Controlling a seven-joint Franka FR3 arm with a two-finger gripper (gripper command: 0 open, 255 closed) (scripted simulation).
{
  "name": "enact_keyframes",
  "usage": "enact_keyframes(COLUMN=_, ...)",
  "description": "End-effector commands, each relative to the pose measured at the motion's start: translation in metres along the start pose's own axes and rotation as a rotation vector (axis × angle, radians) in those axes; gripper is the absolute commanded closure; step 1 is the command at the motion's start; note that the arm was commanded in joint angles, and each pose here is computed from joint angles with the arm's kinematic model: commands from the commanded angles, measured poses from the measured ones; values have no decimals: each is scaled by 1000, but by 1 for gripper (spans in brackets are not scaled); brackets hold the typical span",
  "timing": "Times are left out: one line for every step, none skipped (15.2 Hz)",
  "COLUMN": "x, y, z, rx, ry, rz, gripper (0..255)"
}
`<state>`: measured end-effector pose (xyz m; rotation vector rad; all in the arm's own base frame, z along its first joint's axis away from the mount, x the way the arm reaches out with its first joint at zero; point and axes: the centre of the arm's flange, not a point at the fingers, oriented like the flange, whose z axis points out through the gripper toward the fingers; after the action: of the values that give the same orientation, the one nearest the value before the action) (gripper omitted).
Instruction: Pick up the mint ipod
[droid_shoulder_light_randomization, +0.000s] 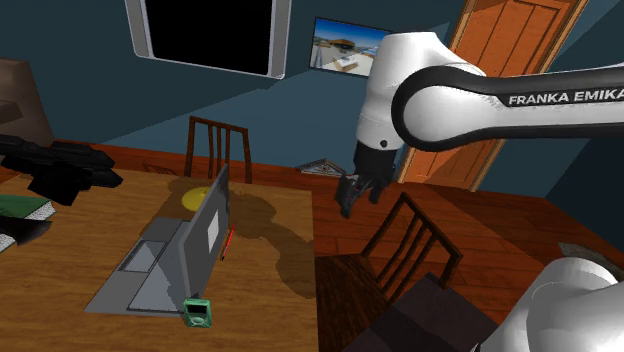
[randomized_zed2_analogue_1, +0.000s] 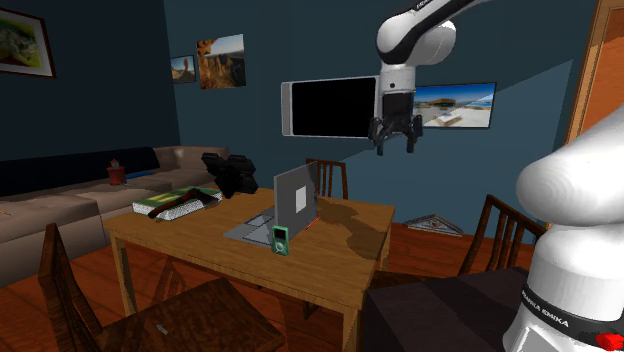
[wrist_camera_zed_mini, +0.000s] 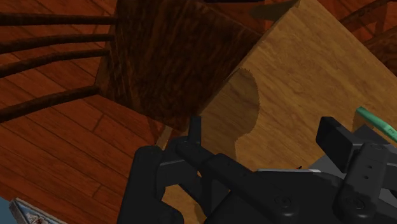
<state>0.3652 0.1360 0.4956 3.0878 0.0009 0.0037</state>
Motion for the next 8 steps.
enact_keyframes(x=6, y=-19, z=13, rx=4, ry=1, rz=8, gripper=0)
enact_keyframes(x=10, y=-29, z=20, rx=5, ry=0, rz=12, gripper=0)
enact_keyframes(x=14, y=-39, z=27, rx=6, ry=0, rz=15, gripper=0)
enact_keyframes(x=18, y=-49, z=35, rx=8, ry=0, rz=19, gripper=0)
enact_keyframes(x=22, y=-59, z=42, rx=9, ry=-1, rz=22, gripper=0)
enact_keyframes(x=26, y=-69, z=49, rx=11, ry=-1, rz=26, gripper=0)
enact_keyframes(x=30, y=-79, z=57, rx=12, ry=-1, rz=29, gripper=0)
enact_keyframes(x=34, y=-89, z=64, rx=13, ry=-2, rz=33, gripper=0)
